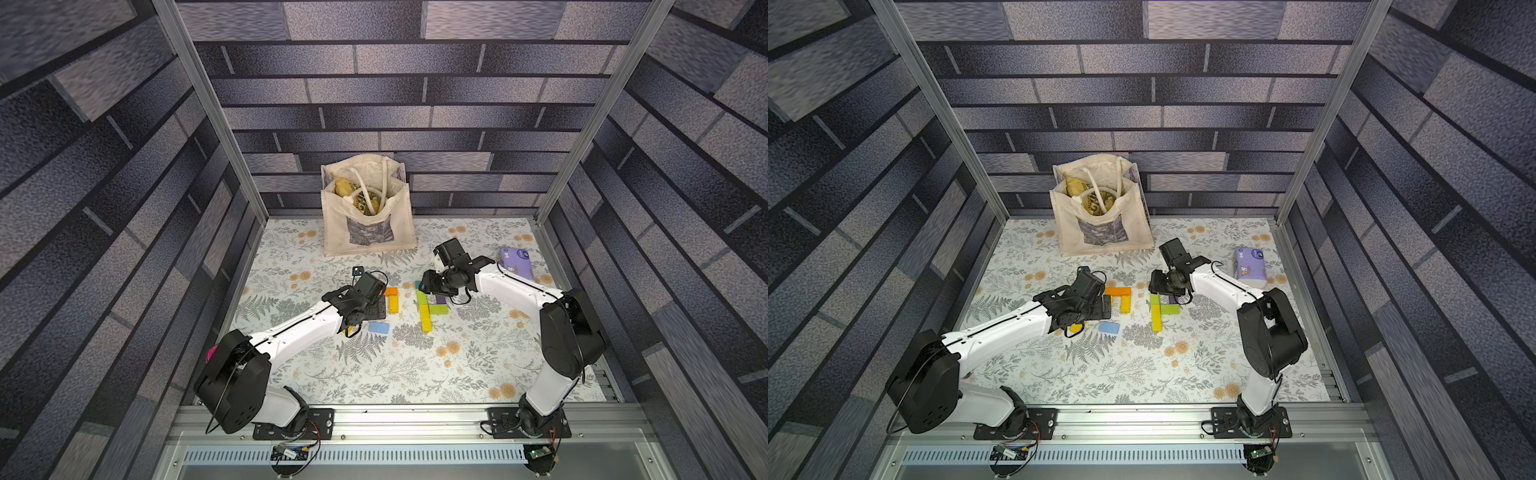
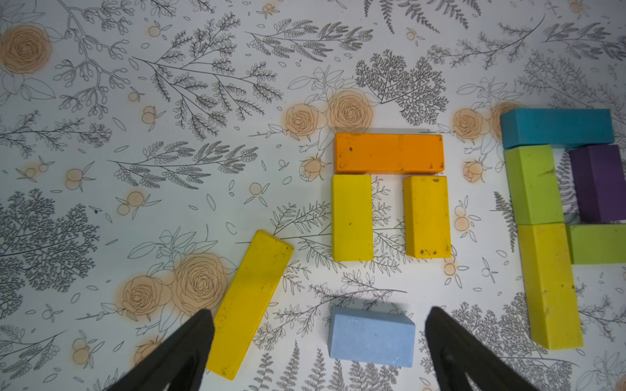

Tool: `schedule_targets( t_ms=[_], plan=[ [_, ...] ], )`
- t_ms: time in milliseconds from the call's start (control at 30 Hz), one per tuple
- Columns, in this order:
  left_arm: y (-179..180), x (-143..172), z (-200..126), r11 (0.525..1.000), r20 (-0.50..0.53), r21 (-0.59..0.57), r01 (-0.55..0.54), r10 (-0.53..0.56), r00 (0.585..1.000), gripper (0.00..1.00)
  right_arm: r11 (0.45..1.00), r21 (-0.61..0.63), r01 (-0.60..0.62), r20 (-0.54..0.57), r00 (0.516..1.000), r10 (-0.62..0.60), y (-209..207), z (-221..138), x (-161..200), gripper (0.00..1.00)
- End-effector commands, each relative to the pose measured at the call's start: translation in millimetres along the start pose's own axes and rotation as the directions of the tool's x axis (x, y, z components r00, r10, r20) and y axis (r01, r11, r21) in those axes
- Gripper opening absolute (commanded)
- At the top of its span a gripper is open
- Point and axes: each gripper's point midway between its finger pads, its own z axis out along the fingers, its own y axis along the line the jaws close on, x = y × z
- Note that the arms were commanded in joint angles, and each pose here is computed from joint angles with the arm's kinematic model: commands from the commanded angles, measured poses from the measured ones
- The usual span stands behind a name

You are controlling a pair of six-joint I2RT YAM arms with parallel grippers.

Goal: Assemble the letter p with building blocks
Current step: Assemble the building block at the center of the board.

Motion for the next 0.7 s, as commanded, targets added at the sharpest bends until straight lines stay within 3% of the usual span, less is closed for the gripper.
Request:
schedule_targets(
  t_ms=[0, 233, 367, 567, 667],
  plan=[
    [5.8, 4.7, -1.3, 1.0, -0.006, -0.007, -0.008, 0.008, 1.0, 1.0, 1.0, 0.003, -0.011, -0.027, 1.0, 0.011, -1.8, 1.6, 1.3, 0.53],
    [16.4, 16.1, -2.5, 0.999, -0.02, -0.003, 0.037, -0.038, 0.999, 1.0, 0.998, -0.046, -0.051, -0.025, 0.998, 0.05, 3.1, 2.5, 7.4, 0.51],
    [19.7, 26.1, -0.8, 0.993, -0.028, 0.054, 0.101, -0.1, 0.995, 0.98, 0.991, -0.108, -0.085, -0.03, 0.996, 0.082, 12.5, 4.3, 14.3, 0.42],
    [9.5, 35.2, 6.2, 0.965, -0.038, 0.203, 0.166, -0.162, 0.986, 0.8, 0.98, -0.17, -0.103, -0.08, 0.993, 0.09, 32.8, 14.2, 39.6, 0.14],
    [-4.4, 32.5, 10.1, 0.949, -0.039, 0.277, 0.153, -0.148, 0.988, 0.62, 0.972, -0.204, -0.115, -0.113, 0.989, 0.094, 46.9, 19.9, 53.7, 0.07]
  ],
)
